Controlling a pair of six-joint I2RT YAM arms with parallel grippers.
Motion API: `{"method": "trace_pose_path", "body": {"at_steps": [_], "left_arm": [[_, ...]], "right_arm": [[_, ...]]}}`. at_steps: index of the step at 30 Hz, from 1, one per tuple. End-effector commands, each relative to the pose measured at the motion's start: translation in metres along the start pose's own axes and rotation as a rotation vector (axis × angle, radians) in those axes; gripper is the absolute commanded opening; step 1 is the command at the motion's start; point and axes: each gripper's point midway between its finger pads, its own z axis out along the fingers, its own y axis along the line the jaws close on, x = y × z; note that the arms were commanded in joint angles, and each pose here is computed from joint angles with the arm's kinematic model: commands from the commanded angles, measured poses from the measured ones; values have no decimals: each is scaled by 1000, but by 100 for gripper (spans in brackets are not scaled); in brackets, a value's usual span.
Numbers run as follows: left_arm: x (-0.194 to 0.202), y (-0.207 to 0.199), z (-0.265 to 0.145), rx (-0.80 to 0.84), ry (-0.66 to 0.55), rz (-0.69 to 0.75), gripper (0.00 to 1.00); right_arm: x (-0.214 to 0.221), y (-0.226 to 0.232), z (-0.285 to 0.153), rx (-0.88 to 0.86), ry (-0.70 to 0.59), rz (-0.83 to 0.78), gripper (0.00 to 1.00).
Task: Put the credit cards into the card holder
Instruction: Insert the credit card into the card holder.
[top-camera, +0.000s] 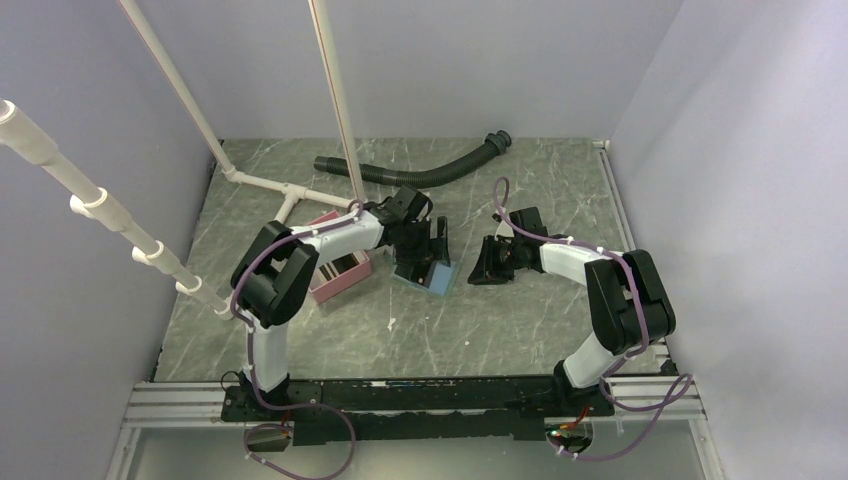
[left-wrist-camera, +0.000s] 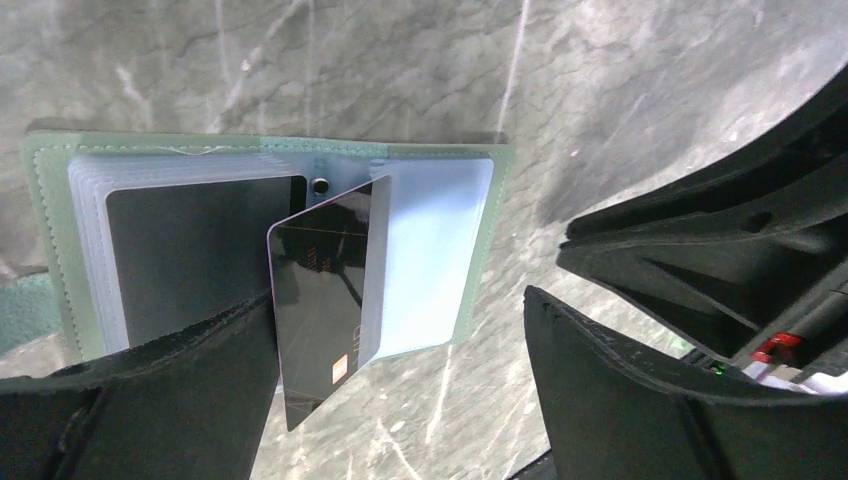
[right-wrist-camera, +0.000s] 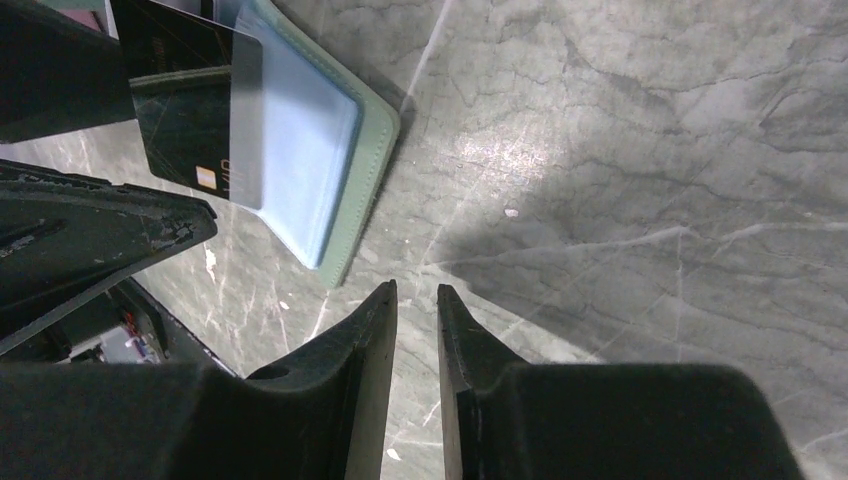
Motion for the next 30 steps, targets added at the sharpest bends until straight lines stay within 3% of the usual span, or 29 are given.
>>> {"method": "trace_pose_path", "body": {"at_steps": [1, 12, 17, 20, 26, 30], "left_arm": [[3, 30, -17, -157, 26, 48, 94], [-1, 37, -26, -205, 39, 96, 95], [3, 30, -15, 0, 68, -27, 88], [-5, 22, -18, 167, 51, -110, 88], [-6, 50, -37, -202, 26, 84, 96], [6, 54, -35, -218, 88, 102, 96]], "right_arm": [[-12, 12, -2, -47, -33, -42, 24], [-7, 24, 6, -77, -6, -61, 25], [-7, 48, 7, -202, -1, -27, 25], [-9, 50, 8, -214, -15, -18, 25], [-8, 45, 9, -188, -14, -18, 26], [-7, 47, 13, -191, -7, -15, 26]]}}
